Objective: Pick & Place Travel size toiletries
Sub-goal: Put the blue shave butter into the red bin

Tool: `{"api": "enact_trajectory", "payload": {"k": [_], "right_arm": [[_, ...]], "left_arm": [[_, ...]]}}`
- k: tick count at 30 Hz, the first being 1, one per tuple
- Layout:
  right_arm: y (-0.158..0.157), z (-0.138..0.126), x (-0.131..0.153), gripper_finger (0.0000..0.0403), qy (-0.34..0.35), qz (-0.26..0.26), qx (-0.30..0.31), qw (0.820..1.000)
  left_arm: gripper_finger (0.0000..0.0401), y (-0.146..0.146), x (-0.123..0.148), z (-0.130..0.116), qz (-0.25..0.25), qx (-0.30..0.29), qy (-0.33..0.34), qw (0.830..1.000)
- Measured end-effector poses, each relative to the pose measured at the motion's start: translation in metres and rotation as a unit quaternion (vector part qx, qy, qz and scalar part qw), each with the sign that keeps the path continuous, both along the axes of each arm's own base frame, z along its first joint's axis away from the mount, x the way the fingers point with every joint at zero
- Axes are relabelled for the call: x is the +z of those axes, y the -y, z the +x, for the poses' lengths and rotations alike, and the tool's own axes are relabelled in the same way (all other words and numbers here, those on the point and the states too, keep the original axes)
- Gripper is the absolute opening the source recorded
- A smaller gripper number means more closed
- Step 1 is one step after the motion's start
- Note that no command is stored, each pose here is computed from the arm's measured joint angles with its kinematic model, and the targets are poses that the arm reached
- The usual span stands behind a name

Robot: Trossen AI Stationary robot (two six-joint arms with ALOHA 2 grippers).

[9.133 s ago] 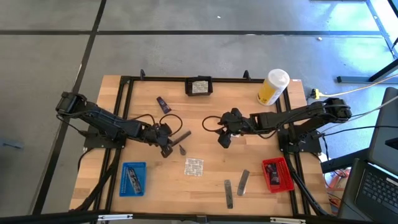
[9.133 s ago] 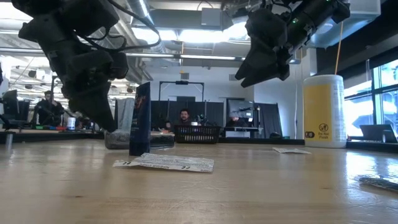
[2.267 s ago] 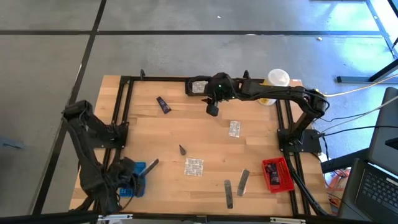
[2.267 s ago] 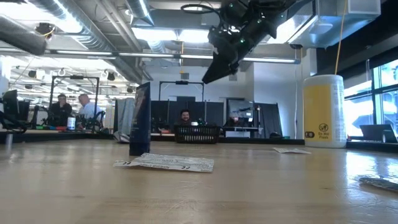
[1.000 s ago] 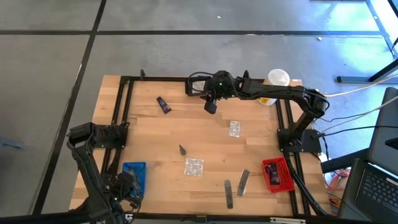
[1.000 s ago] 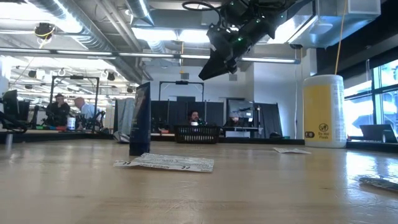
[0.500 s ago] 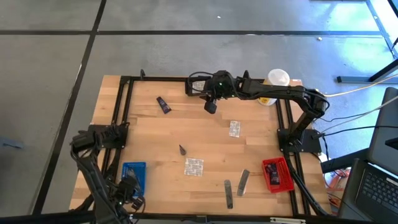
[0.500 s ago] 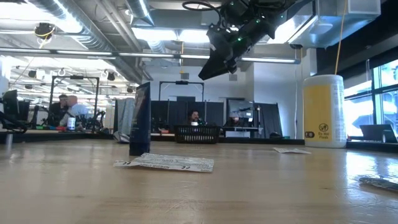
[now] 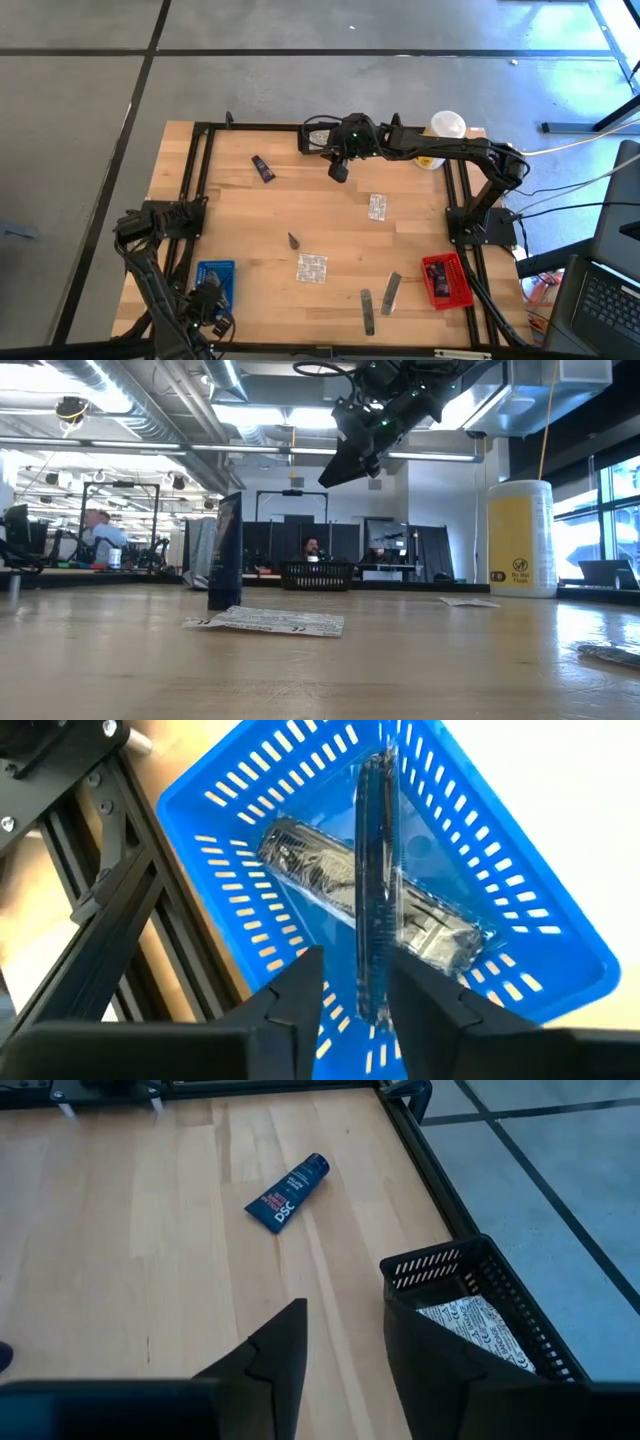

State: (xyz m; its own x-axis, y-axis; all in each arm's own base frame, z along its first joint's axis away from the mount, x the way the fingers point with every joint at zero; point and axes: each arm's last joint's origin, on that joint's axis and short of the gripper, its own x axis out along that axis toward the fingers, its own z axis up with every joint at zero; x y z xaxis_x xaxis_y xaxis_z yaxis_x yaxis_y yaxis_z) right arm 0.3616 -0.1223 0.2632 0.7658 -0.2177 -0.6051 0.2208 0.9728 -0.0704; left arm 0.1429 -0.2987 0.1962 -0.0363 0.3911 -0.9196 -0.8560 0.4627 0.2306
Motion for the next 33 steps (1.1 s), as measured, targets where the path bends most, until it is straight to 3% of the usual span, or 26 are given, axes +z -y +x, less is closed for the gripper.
{"api": "enact_trajectory", "payload": {"k": [11,18,24,33], "right_arm": [[-0.003,0.0,-0.001,0.0155,-0.003,0.003,0.003,1.0],[-0.022,0.002,-0.006,0.0147,-0.035,0.014,0.028,0.999],[-0.049,0.001,-0.013,0.0129,-0.085,0.041,0.047,0.994],[-0.096,-0.002,-0.02,0.0103,-0.14,0.085,0.067,0.984]], "left_arm": [[0.0136,-0.028,0.048,0.0,0.027,-0.015,0.118,0.992],[0.0136,-0.054,0.08,0.015,0.066,-0.096,0.225,0.967],[0.0136,-0.079,0.097,0.033,0.111,-0.161,0.223,0.955],[0.0136,-0.123,0.13,0.045,0.172,-0.215,0.227,0.934]]}}
